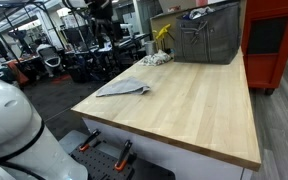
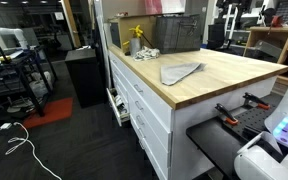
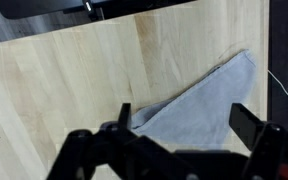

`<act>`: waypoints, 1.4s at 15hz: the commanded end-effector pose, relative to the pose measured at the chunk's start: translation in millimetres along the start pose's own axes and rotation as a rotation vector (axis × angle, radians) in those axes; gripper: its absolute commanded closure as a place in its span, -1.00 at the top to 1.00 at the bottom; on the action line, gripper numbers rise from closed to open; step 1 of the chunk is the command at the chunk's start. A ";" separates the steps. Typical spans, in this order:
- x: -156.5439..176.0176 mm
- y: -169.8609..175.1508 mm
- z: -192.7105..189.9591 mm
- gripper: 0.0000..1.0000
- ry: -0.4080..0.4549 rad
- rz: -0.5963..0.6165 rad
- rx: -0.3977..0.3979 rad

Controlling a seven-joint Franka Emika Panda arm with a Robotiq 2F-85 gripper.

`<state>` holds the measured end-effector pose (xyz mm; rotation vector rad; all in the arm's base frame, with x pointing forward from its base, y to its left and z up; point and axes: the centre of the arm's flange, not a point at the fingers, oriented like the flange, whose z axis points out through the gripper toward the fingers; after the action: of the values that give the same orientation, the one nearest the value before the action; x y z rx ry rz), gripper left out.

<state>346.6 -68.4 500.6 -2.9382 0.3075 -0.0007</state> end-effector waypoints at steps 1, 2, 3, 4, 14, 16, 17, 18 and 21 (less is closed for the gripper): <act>-13.6 -33.4 -19.7 1.00 0.045 0.025 0.017; -16.7 -43.8 -22.4 1.00 0.064 0.029 0.018; -19.8 -57.0 -25.1 1.00 0.082 0.039 0.017; -21.7 -69.2 -26.5 1.00 0.097 0.050 0.020; -33.9 -132.4 -33.9 1.00 0.135 0.025 0.003; -33.2 -131.2 -33.7 1.00 0.134 0.027 0.004; -33.1 -131.2 -33.5 1.00 0.133 0.027 0.004; -33.0 -131.2 -33.4 1.00 0.133 0.027 0.004; -4.2 -153.6 -25.5 1.00 0.106 0.073 -0.009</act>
<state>342.5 59.8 556.0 -2.9385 0.3673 -0.1831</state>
